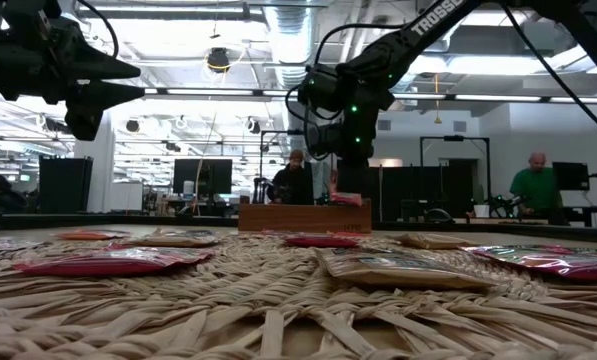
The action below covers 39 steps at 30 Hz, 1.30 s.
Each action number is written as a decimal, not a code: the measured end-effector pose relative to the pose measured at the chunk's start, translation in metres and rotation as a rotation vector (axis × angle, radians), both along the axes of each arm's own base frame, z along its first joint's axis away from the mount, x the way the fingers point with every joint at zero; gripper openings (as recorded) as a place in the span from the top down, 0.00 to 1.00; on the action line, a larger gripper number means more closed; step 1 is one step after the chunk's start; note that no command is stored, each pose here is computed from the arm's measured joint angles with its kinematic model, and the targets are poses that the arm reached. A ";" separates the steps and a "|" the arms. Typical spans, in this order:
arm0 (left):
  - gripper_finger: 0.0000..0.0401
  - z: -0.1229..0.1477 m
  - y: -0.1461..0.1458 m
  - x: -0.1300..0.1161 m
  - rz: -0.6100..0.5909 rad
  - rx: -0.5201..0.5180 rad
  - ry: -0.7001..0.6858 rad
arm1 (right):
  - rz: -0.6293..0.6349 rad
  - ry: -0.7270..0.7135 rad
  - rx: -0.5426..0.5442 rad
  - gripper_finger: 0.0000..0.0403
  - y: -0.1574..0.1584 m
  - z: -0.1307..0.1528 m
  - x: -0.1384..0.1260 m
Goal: Pick & Place Tea
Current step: Put the orange tea bag into the right section of the wooden organizer
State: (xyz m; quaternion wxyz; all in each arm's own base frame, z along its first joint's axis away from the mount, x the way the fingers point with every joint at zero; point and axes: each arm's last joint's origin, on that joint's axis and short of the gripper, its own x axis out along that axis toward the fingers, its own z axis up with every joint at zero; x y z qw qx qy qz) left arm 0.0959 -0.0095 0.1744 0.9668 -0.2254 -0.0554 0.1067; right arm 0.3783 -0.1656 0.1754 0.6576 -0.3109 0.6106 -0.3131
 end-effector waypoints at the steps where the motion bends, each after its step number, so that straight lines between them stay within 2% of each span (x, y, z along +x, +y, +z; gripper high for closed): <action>1: 0.66 0.000 0.000 0.000 0.000 0.000 0.000 | 0.008 -0.004 0.014 1.00 0.000 0.000 0.000; 31: 0.66 0.000 0.000 0.000 0.000 -0.002 -0.003 | 0.008 -0.027 0.056 1.00 -0.009 -0.001 -0.003; 39: 0.66 0.000 0.000 0.000 0.000 -0.002 -0.003 | 0.008 -0.034 0.053 0.87 -0.009 -0.001 -0.002</action>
